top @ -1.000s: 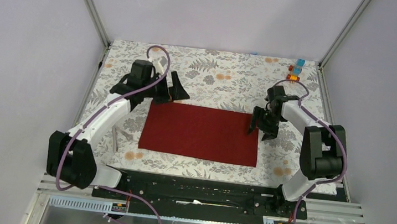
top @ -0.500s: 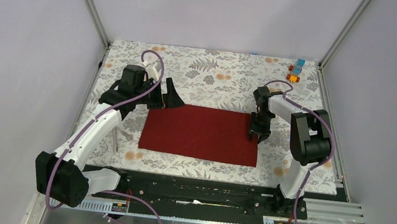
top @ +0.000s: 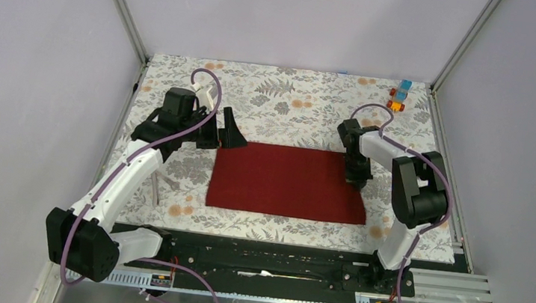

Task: Fold the napkin into a case and place the utensils inside
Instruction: Pick up the rectangle-folded napkin from the center of the board, then fold the square-folded napkin at the center of the board, then move the square-folded napkin to the center of the board.

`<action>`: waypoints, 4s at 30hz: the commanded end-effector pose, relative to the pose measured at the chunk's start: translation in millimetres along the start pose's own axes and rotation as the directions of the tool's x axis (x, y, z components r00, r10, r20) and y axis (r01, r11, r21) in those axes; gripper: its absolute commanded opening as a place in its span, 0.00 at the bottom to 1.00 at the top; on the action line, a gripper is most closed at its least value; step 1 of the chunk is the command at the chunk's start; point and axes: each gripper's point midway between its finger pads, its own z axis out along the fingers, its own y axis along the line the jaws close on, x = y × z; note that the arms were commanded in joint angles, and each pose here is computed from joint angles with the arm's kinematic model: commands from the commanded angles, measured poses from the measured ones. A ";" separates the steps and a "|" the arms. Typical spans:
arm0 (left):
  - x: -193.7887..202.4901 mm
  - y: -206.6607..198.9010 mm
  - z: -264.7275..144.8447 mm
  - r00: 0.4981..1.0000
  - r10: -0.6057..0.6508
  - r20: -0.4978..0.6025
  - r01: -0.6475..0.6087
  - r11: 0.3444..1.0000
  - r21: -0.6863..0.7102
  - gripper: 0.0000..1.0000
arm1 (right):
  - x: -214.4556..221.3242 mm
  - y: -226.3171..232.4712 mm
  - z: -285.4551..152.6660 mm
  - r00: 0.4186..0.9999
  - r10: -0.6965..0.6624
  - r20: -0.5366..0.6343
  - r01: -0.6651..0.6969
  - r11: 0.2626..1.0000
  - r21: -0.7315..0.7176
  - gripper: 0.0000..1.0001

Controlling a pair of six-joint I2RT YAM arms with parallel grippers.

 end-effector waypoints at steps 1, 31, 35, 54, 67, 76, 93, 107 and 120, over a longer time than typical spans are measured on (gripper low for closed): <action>-2.2 -11.4 -6.9 1.000 0.024 0.015 -0.025 0.998 0.052 0.99 | -18.4 -88.2 -44.4 0.981 -0.022 0.192 -0.057 0.916 0.396 0.00; 9.3 -9.6 -31.2 0.998 0.038 0.053 -0.038 0.999 0.007 0.99 | 4.9 297.9 -134.9 0.931 -0.278 0.235 0.364 0.713 -0.599 0.00; 10.3 -10.7 -34.3 0.998 0.034 0.062 -0.034 0.999 0.006 0.99 | 15.3 315.2 -128.4 0.935 -0.297 0.193 0.350 0.691 -0.632 0.00; 10.5 -12.5 -37.1 0.997 0.039 0.066 -0.039 0.999 0.009 0.99 | 1.3 328.1 -110.7 0.952 -0.243 0.188 0.307 0.756 -0.578 0.00; 17.4 10.5 -35.1 0.992 -0.026 0.121 0.036 0.996 -0.080 0.99 | -8.3 315.3 -198.4 0.979 -0.088 0.183 0.202 0.516 -0.832 0.67; 46.4 2.5 -9.5 0.990 -0.143 0.014 0.142 0.988 0.063 0.99 | 7.7 231.8 -155.2 0.995 0.039 0.089 0.065 0.407 -0.911 0.73; 46.1 -7.1 -28.3 0.990 -0.138 0.022 0.137 0.989 0.058 0.99 | 56.9 253.3 -119.1 1.000 0.011 0.010 0.006 0.329 -0.944 0.80; 28.9 21.0 -55.8 0.968 -0.139 0.208 0.171 0.975 -0.145 0.99 | 78.4 332.4 -205.6 0.975 -0.074 0.210 0.222 0.251 -0.942 0.79; 79.5 30.8 29.9 0.975 -0.213 -0.070 0.204 0.972 -0.115 0.87 | 85.4 153.1 -76.0 0.993 0.070 0.093 0.005 0.774 -0.633 0.36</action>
